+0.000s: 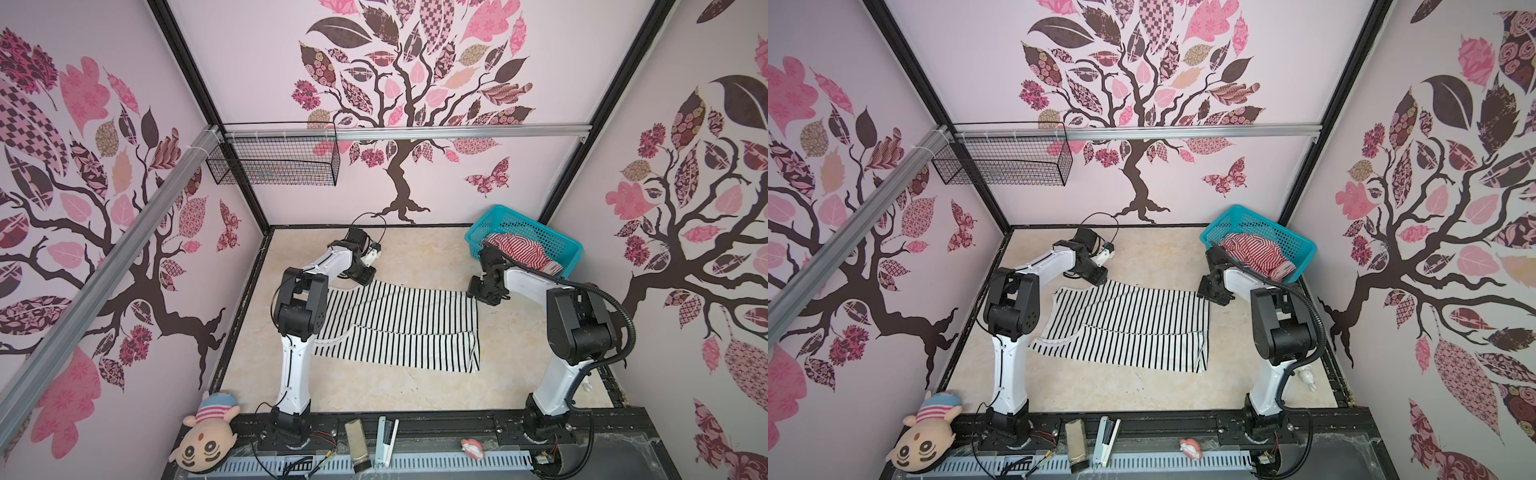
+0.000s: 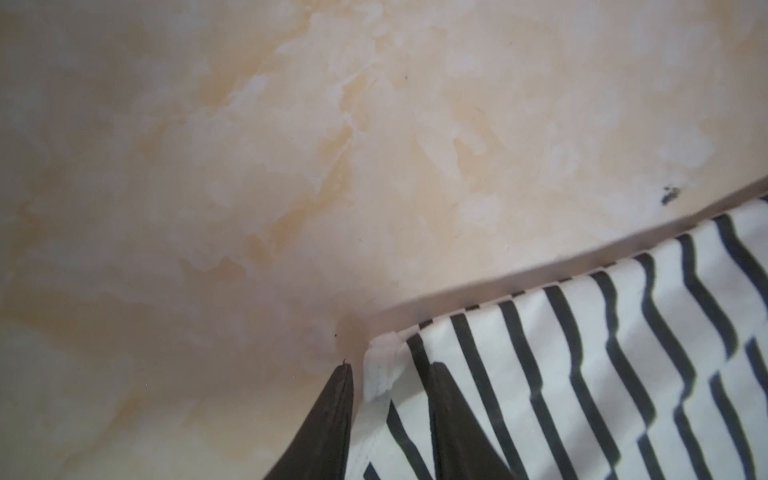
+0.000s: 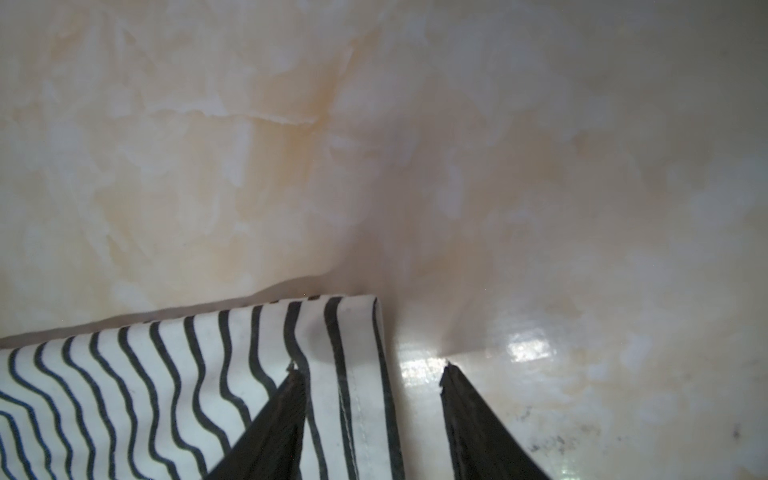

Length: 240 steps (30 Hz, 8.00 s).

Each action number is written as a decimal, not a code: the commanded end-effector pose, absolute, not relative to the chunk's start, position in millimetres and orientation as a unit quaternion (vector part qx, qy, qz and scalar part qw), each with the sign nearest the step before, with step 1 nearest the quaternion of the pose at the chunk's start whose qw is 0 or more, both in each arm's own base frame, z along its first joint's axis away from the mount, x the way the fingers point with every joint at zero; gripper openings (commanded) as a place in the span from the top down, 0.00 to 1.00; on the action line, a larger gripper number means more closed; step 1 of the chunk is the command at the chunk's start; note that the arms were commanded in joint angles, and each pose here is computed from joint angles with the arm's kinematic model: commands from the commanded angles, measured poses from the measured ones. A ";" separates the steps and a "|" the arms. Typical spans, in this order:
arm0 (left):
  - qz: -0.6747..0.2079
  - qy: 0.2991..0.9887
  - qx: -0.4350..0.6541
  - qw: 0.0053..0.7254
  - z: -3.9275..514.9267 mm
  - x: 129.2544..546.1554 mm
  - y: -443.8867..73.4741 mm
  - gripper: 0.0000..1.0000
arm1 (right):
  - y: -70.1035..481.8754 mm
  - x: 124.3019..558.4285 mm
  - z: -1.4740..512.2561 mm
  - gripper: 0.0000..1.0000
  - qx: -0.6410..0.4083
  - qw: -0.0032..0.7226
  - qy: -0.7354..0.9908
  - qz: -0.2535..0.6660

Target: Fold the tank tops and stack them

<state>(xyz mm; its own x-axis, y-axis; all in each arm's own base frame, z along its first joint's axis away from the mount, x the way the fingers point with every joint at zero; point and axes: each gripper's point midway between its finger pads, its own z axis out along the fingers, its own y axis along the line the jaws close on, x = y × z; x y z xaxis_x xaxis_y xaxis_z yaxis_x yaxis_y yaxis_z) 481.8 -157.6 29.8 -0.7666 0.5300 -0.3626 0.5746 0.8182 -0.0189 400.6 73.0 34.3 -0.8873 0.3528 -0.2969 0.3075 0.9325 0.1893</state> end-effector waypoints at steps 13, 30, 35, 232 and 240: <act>-0.067 0.937 0.297 0.170 22.3 496.0 -165.3 0.68 | 76.6 414.1 21.3 0.57 0.165 0.151 0.972 0.075; -0.091 0.931 0.302 0.184 45.2 488.9 -171.3 1.00 | 80.7 424.9 37.1 0.85 0.154 0.174 0.969 0.088; -0.101 0.928 0.302 0.193 57.4 482.9 -173.8 1.00 | 80.0 423.6 46.1 0.94 0.150 0.185 0.967 0.089; 0.085 0.931 0.335 0.118 1.0 306.5 -69.3 0.81 | 143.3 321.7 8.6 0.71 0.150 0.142 0.957 0.202; 0.093 0.945 0.282 0.136 31.5 327.9 -39.1 0.81 | 124.8 314.5 13.3 0.71 0.161 0.158 0.961 0.160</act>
<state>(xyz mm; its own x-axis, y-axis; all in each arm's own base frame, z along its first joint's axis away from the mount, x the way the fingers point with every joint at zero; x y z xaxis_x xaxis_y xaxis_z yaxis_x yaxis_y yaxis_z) 328.0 -69.3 22.9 -0.7598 0.5965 -0.2585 0.5584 0.8025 0.2103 334.4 155.5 27.6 -0.9017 0.3466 -0.2584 0.1857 0.8502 0.4926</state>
